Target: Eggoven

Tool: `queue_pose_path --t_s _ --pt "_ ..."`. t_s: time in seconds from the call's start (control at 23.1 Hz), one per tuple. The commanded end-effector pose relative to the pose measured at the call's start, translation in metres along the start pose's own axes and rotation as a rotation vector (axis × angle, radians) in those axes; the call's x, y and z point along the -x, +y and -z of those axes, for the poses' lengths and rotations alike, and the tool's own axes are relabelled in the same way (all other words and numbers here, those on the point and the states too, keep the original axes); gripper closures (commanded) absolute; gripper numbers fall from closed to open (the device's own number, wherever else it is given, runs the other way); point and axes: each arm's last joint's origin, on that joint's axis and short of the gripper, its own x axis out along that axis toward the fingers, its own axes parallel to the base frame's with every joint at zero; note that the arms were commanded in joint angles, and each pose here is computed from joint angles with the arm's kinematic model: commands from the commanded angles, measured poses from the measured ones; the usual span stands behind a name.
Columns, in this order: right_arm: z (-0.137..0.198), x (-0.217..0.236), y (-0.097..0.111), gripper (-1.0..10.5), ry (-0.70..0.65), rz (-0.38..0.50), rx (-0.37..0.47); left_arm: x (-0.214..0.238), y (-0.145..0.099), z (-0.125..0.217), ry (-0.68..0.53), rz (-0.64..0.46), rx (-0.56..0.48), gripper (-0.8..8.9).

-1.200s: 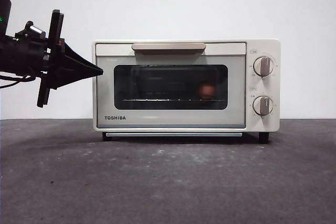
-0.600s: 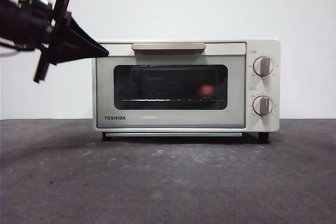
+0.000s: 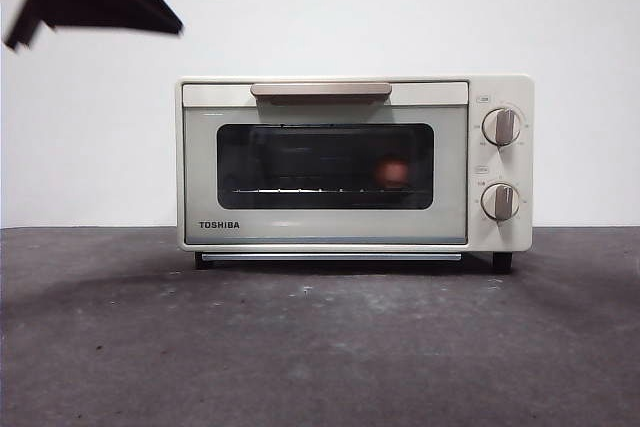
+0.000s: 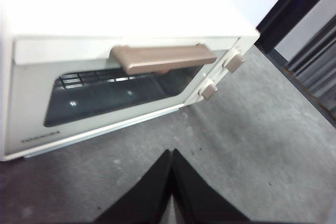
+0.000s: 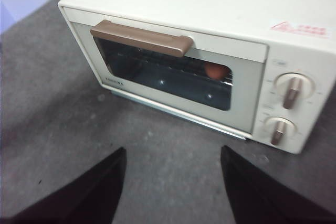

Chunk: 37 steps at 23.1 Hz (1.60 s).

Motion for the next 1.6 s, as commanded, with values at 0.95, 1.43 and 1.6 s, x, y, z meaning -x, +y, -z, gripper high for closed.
queue_pose_path --t_s 0.95,1.43,1.6 --pt "0.04 -0.028 -0.006 9.4 -0.164 -0.053 0.02 0.03 -0.017 0.005 0.036 -0.086 -0.078 8.06" --pt "0.04 -0.027 -0.006 9.4 -0.166 -0.054 0.02 0.03 -0.017 0.005 0.035 -0.086 -0.079 8.06" --pt "0.04 -0.027 -0.006 9.4 -0.168 -0.054 0.02 0.036 -0.02 0.004 0.02 -0.088 -0.191 8.06"
